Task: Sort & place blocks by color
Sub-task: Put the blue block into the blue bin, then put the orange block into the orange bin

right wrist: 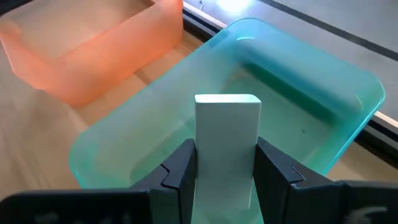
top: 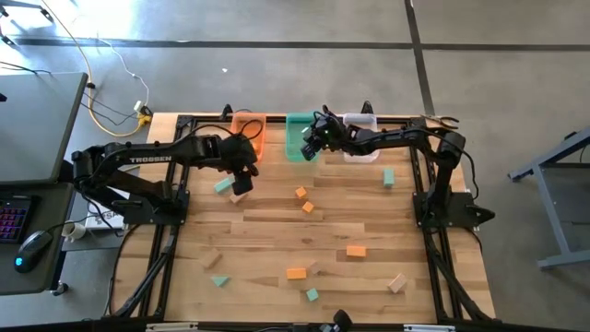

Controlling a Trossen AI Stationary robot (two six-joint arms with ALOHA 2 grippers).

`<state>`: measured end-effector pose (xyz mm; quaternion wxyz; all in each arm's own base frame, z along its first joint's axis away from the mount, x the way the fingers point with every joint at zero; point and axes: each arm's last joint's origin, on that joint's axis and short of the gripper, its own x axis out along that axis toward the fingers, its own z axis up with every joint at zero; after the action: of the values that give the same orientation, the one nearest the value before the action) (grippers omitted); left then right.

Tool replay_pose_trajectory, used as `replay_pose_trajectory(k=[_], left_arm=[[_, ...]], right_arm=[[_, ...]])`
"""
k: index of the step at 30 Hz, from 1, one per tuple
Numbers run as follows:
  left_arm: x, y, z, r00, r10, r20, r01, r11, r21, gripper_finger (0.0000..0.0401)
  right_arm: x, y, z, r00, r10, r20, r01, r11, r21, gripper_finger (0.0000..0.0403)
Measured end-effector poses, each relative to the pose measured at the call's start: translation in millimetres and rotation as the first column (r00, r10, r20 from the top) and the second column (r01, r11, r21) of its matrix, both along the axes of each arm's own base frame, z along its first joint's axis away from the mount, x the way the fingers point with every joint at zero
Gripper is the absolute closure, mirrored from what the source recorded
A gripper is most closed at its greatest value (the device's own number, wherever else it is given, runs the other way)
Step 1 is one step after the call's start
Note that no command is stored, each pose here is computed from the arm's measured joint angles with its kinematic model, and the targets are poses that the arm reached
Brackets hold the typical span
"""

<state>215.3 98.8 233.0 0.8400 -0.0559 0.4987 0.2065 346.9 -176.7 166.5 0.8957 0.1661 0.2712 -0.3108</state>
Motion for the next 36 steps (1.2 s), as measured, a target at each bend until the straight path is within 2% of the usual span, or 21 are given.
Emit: replay_pose_trajectory(k=[6, 11, 16, 28, 36], left_arm=[[10, 4, 7, 0.991, -0.108, 0.082, 0.099, 0.989, 0.106, 0.0197], [22, 9, 18, 0.96, -0.207, 0.191, 0.16, 0.958, 0.236, 0.0197], [28, 10, 26, 0.925, -0.281, 0.258, 0.197, 0.931, 0.307, 0.0197], [29, 11, 27, 0.915, -0.321, 0.243, 0.226, 0.91, 0.348, 0.0197], [29, 11, 28, 0.919, -0.305, 0.249, 0.211, 0.915, 0.343, 0.0177]], right_arm=[[-1, -1, 0, 1.0, -0.007, 0.006, 0.007, 1.0, 0.011, 0.0293], [0, -1, 0, 1.0, 0.001, 0.009, -0.001, 1.0, 0.018, 0.0291], [0, 0, 0, 1.0, 0.017, 0.008, -0.017, 1.0, 0.017, 0.0284], [0, 0, 0, 1.0, -0.001, 0.023, 0.0, 0.999, 0.038, 0.0206], [-3, 2, 15, 0.998, 0.01, 0.059, -0.012, 1.0, 0.022, 0.0199]])
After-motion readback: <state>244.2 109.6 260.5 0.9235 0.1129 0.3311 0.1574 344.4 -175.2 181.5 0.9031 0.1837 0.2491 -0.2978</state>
